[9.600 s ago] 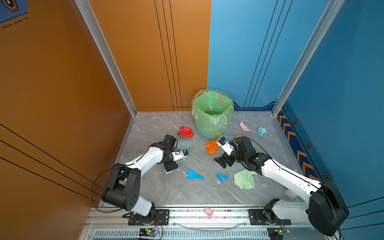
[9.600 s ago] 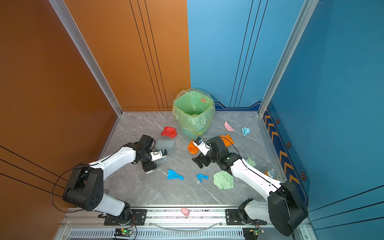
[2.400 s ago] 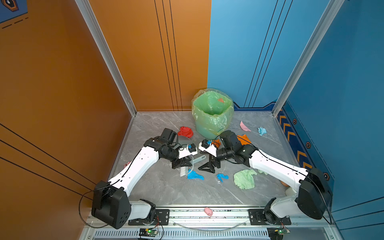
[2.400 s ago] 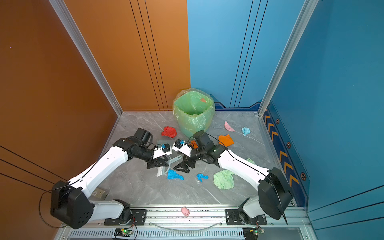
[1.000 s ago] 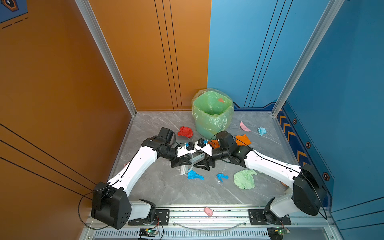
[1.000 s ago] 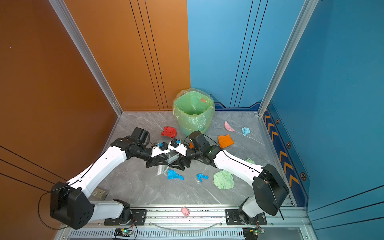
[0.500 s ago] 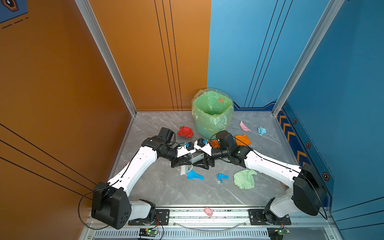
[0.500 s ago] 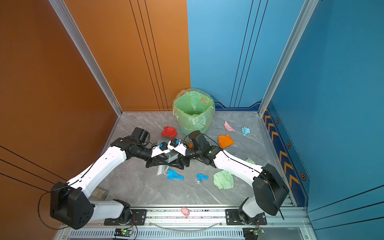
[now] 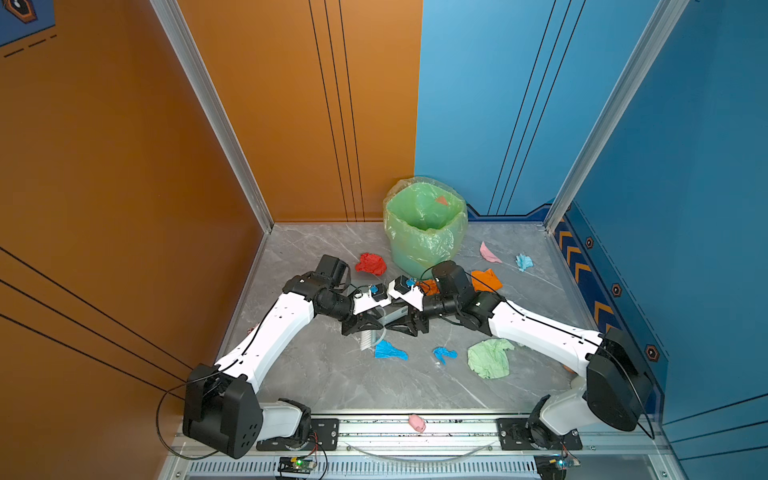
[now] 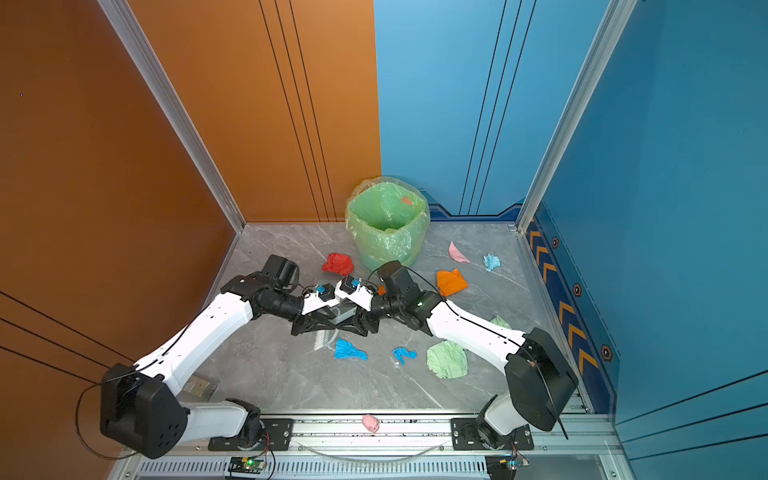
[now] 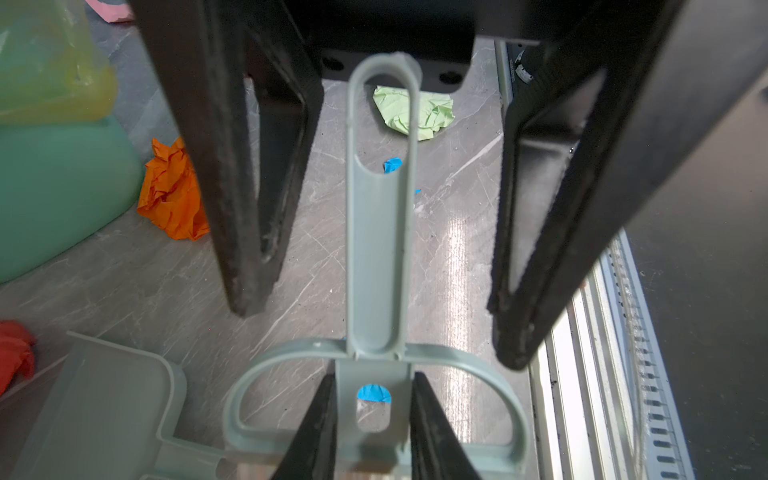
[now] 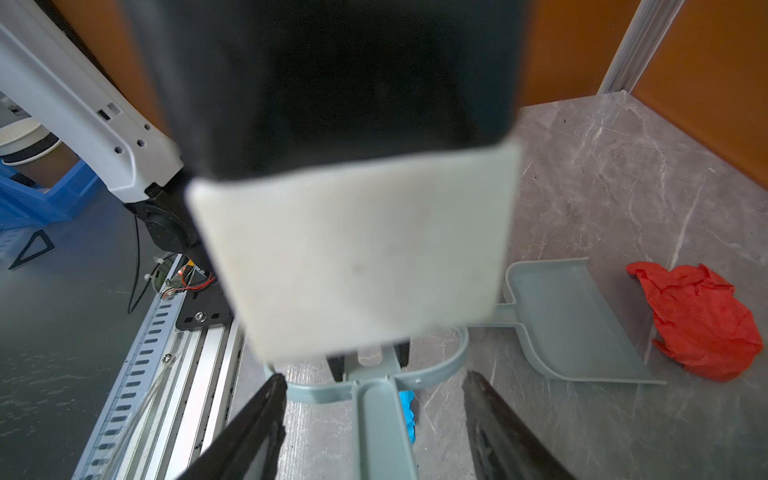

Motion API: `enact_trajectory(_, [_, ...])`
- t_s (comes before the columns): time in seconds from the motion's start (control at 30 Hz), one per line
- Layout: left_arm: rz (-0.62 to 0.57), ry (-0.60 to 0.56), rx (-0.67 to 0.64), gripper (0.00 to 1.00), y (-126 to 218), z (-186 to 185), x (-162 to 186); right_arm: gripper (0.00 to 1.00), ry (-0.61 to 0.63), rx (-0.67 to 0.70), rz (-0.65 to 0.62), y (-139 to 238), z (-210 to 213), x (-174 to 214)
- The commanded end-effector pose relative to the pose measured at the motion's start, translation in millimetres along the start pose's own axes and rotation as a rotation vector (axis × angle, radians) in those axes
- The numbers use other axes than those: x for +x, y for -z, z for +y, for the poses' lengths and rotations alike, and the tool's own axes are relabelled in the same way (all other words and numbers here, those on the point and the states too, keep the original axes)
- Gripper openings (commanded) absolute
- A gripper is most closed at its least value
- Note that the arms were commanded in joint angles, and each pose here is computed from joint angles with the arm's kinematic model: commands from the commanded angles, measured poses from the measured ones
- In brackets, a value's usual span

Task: Sweep away the paper scraps from the table
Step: 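Close the right gripper on the brush handle while the left gripper holds the brush back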

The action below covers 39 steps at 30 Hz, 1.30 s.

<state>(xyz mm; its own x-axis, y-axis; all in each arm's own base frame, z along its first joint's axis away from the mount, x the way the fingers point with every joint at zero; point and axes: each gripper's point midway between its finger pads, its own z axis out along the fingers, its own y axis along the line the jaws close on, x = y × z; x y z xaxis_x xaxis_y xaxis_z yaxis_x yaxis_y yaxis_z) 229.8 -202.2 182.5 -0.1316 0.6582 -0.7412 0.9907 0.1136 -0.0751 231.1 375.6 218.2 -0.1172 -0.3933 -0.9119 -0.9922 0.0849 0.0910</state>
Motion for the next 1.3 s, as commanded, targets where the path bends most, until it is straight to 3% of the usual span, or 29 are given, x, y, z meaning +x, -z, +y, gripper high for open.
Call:
enact_trajectory(0.0, [-0.029,-0.007,0.017,0.00,1.5,-4.4,-1.5,0.65,0.025,0.013,-0.007,-2.8,-2.0,0.3])
enact_trajectory(1.27, [-0.042,-0.016,0.012,0.00,3.5,-3.4,-3.9,0.25,0.054,0.034,0.006,-1.0,-1.2,1.4])
